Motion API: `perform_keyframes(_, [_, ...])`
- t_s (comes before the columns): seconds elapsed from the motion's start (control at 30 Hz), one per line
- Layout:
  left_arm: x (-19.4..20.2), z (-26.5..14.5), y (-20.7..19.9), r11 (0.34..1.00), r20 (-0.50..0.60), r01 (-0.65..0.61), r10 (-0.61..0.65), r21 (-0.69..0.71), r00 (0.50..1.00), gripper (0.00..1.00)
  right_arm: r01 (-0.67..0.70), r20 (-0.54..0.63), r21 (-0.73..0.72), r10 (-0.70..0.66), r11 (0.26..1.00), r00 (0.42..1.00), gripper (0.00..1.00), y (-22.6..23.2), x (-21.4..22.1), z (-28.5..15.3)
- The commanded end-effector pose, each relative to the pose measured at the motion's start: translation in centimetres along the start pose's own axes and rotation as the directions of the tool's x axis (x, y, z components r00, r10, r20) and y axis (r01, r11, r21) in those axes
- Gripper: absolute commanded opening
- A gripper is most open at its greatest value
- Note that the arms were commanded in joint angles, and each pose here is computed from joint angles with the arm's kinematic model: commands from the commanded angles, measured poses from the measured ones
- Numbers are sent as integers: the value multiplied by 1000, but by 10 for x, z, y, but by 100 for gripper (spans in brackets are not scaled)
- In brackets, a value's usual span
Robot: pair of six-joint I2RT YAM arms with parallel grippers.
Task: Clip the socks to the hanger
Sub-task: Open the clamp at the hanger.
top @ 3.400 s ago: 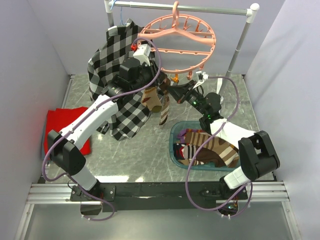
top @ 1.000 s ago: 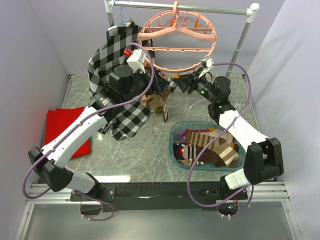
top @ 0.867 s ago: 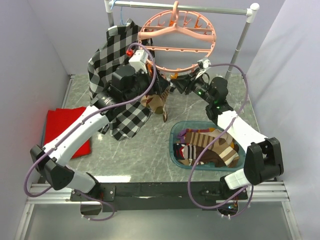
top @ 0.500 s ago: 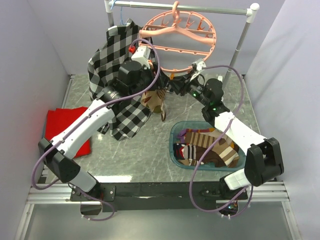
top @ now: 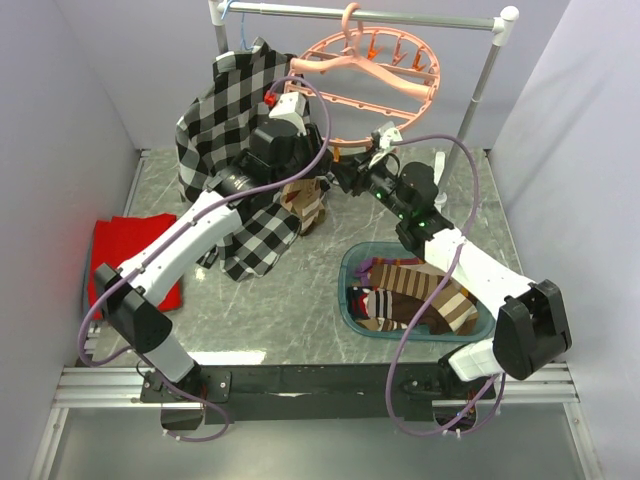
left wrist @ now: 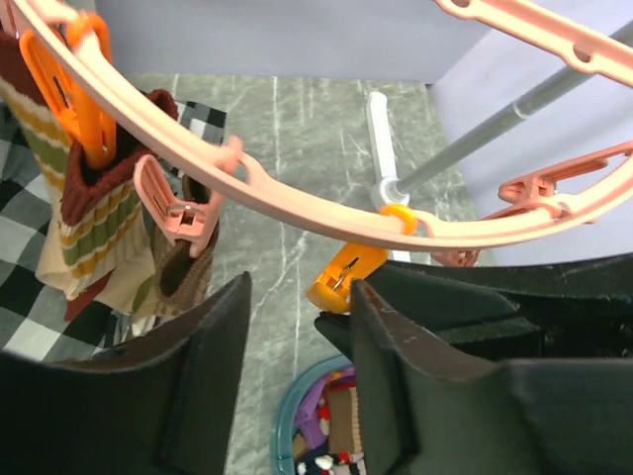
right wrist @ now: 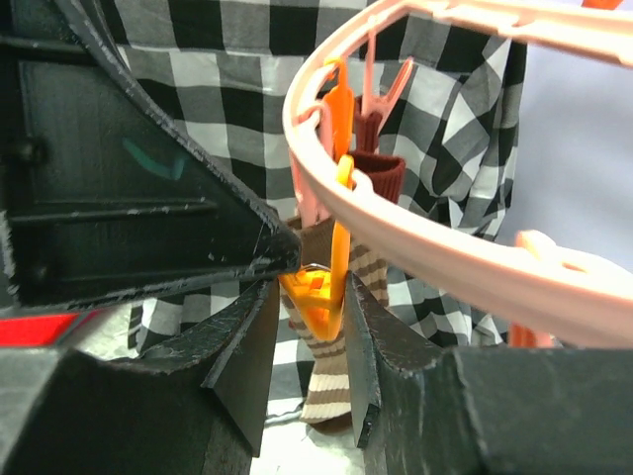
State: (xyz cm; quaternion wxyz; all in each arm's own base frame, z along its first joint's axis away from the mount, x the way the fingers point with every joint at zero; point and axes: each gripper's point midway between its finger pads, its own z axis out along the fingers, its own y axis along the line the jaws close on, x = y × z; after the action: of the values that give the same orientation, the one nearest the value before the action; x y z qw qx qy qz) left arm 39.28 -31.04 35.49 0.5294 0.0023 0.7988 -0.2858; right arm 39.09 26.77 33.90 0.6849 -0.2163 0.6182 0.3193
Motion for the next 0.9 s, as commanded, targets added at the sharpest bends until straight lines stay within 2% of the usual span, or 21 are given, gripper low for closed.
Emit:
perform_keyframes(0.0, [-26,-4,-3,1000,84,10,-8,-29,996,43,41,54,6,-42,999,998,38,5,-22,-3])
perform_keyframes(0.37, [-36,9,4,997,133,1,9,-75,991,36,40,40,-55,-37,998,998,41,17,-13,-5])
perform_keyframes(0.87, [-34,32,12,995,146,19,-5,-95,989,37,2,53,-38,0,999,999,49,-5,-10,-17])
